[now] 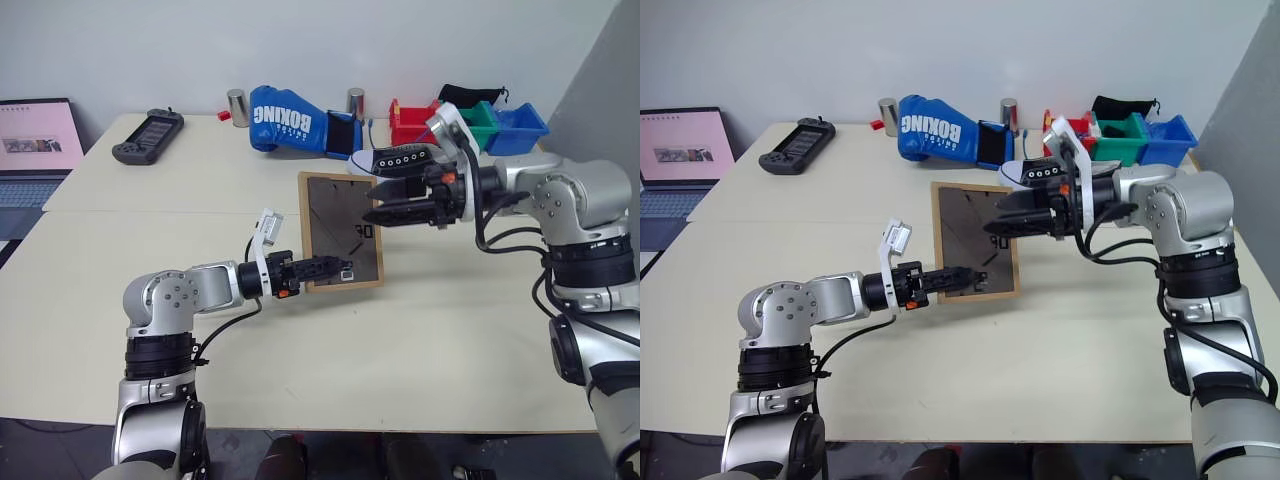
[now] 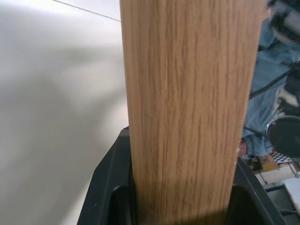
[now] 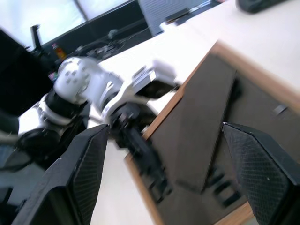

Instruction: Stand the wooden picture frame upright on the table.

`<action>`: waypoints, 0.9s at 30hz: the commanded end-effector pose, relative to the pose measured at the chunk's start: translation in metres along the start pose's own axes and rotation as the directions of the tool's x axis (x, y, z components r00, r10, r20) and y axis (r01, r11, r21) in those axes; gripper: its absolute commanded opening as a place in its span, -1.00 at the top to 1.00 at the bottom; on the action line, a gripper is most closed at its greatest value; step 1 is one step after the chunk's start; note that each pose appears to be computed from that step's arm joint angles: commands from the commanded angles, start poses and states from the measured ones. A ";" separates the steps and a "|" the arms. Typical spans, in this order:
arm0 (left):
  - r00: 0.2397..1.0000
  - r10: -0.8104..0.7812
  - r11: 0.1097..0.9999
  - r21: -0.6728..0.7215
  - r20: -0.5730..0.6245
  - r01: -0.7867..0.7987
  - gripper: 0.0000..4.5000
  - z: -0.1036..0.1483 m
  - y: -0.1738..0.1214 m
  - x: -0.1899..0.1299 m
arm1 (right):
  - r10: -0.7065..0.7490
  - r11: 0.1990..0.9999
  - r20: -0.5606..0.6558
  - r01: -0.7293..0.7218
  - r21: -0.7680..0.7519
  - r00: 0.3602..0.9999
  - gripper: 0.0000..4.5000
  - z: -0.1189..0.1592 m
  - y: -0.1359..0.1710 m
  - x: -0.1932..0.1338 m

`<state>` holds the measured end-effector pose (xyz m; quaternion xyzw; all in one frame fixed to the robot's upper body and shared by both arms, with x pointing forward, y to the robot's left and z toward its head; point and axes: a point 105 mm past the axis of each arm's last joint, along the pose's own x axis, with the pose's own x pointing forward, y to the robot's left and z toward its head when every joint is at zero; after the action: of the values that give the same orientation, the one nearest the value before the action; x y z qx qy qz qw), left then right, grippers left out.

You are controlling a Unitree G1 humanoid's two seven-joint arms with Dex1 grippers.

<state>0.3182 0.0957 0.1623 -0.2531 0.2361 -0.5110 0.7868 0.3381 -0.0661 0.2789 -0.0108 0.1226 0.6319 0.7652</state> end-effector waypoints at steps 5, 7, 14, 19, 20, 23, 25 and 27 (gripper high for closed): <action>0.997 -0.077 0.994 0.083 0.014 0.076 0.43 0.012 -0.014 0.001 | -0.026 1.000 0.011 0.026 -0.018 1.000 -0.81 0.008 -0.005 0.011; 0.996 -0.084 0.993 0.085 0.012 0.083 0.43 0.012 -0.015 0.001 | -0.022 0.999 -0.007 0.021 -0.033 1.000 -0.81 0.003 -0.006 0.017; 0.995 -0.098 0.990 0.100 0.002 0.098 0.43 0.011 -0.016 0.003 | 0.006 0.999 -0.031 -0.007 -0.042 0.999 -0.81 -0.005 -0.005 0.032; 0.996 -0.093 0.991 0.097 0.000 0.093 0.43 0.009 -0.014 0.003 | 0.049 0.998 -0.004 -0.049 -0.034 0.999 -0.81 0.001 0.001 0.035; 0.996 -0.089 0.992 0.095 -0.002 0.089 0.43 0.008 -0.013 0.003 | 0.069 0.997 0.003 -0.069 -0.035 0.998 -0.81 0.002 0.005 0.035; 0.996 -0.093 0.992 0.090 -0.007 0.093 0.43 0.007 -0.014 0.004 | 0.176 0.984 0.027 -0.175 -0.026 0.984 -0.81 0.007 0.023 0.032; 0.996 -0.094 0.992 0.088 -0.007 0.094 0.43 0.007 -0.014 0.003 | 0.240 0.971 0.023 -0.240 -0.023 0.970 -0.81 0.007 0.035 0.027; 0.996 -0.094 0.992 0.087 -0.007 0.094 0.43 0.007 -0.013 0.003 | 0.278 0.961 0.021 -0.277 -0.023 0.960 -0.81 0.007 0.042 0.023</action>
<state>0.3157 0.0915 0.1606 -0.2359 0.2331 -0.5389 0.7743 0.3217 -0.0372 0.2694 0.0081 0.1378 0.6935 0.7071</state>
